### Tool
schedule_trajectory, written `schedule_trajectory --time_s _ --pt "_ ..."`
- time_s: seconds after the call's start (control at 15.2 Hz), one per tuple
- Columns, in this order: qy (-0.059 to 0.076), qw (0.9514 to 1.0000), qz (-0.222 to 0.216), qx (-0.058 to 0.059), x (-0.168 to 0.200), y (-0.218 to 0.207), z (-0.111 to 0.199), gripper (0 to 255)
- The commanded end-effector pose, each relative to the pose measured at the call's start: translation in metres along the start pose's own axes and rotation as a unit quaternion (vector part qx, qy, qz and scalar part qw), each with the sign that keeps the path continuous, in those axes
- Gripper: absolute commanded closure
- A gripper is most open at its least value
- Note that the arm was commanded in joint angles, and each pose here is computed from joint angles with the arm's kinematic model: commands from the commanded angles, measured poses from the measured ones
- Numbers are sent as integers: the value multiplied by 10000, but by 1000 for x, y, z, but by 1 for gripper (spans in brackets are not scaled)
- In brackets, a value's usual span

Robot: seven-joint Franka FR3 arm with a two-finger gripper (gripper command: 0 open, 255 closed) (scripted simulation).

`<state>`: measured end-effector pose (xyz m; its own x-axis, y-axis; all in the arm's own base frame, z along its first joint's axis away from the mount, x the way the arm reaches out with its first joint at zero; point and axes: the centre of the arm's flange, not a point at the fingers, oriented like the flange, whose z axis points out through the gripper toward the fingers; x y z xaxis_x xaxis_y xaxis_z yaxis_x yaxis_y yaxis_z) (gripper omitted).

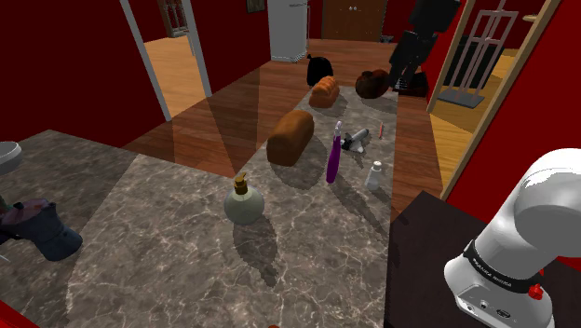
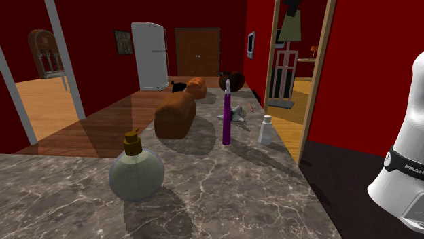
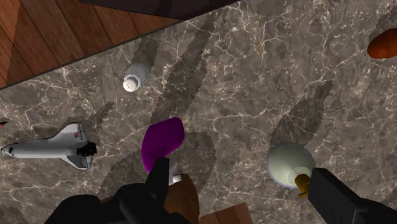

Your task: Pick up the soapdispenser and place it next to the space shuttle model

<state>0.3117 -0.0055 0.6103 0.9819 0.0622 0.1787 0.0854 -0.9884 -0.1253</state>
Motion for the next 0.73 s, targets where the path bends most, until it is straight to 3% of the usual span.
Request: schedule_trajectory --time_s 0.0,0.66 --pt "0 10000 0 0 0 0 0 0" --pt "-113 9994 272 -169 60 -85 89 0"
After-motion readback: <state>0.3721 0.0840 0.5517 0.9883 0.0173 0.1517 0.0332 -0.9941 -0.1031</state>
